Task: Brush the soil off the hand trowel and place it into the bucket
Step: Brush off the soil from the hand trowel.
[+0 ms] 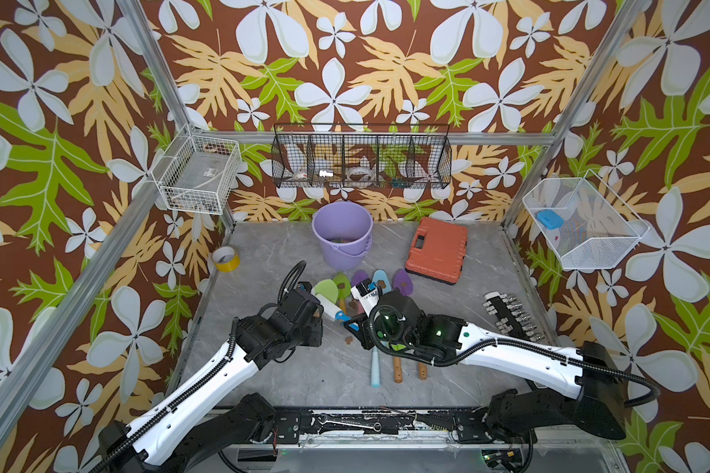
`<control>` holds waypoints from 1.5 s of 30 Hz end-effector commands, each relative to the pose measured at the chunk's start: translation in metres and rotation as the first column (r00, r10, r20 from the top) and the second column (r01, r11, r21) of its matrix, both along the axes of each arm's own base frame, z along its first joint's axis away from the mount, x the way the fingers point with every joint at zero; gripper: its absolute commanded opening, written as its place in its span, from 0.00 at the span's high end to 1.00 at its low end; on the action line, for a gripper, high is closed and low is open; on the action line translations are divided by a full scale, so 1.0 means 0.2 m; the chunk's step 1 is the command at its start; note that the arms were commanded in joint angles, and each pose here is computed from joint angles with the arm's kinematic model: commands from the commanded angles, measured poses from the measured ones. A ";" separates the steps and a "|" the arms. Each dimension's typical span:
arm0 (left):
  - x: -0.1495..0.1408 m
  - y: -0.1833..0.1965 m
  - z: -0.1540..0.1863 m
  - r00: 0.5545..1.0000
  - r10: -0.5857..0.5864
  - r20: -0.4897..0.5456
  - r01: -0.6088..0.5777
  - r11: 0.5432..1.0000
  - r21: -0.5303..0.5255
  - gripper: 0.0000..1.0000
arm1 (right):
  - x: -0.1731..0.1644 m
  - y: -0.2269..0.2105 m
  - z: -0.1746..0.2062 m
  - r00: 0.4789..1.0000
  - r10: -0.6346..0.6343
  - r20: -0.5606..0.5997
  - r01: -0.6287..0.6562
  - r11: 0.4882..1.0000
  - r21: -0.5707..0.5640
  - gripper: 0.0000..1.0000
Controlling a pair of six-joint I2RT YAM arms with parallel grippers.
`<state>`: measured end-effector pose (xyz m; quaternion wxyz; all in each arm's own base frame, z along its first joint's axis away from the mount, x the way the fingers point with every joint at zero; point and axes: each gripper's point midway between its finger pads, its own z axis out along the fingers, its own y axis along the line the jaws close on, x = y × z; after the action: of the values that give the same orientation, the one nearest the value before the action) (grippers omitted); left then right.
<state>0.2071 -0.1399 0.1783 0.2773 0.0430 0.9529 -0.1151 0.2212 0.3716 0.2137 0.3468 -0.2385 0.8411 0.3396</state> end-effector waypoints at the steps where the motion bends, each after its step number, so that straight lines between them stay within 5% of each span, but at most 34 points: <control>1: 0.00 -0.05 0.03 0.999 -0.031 0.016 0.031 0.999 -0.029 1.00 | 0.14 -0.08 0.01 0.998 -0.055 0.032 0.055 0.998 0.004 1.00; 4: -0.01 -0.04 0.03 1.000 -0.029 0.011 0.029 0.999 -0.021 1.00 | 0.20 -0.11 0.11 0.996 -0.065 0.067 0.063 0.998 0.027 1.00; 8: -0.01 -0.03 0.03 1.000 -0.024 0.009 0.024 1.000 -0.017 1.00 | 0.06 -0.02 0.23 0.996 0.041 0.078 -0.049 0.994 0.102 1.00; 13: 0.01 -0.04 0.05 1.000 -0.022 0.019 0.022 1.000 -0.021 1.00 | -0.07 0.05 0.07 0.991 0.136 0.007 -0.136 0.988 0.068 1.00; 17: 0.03 -0.05 0.08 0.999 -0.020 0.041 0.021 1.000 -0.021 1.00 | 0.08 -0.07 -0.08 0.999 0.033 -0.035 -0.033 0.999 0.009 1.00; 22: 0.09 -0.04 0.15 0.996 0.002 0.092 -0.002 1.000 0.000 1.00 | 0.34 -0.32 -0.03 0.988 -0.156 -0.014 0.156 0.987 0.034 1.00; 30: 0.37 -0.03 0.38 0.973 0.081 0.215 -0.079 0.997 -0.020 1.00 | 0.39 -0.48 0.13 0.957 -0.285 0.049 0.279 0.954 0.113 1.00; 45: 0.82 -0.14 0.61 0.948 0.087 0.307 -0.095 0.995 0.010 1.00 | 0.35 -0.53 0.17 0.953 -0.298 0.056 0.288 0.947 0.144 1.00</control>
<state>0.3585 -0.1649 0.2887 0.4062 0.0145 0.9098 -0.0839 0.2872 0.2630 0.2376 0.4280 -0.1031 0.8386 0.3207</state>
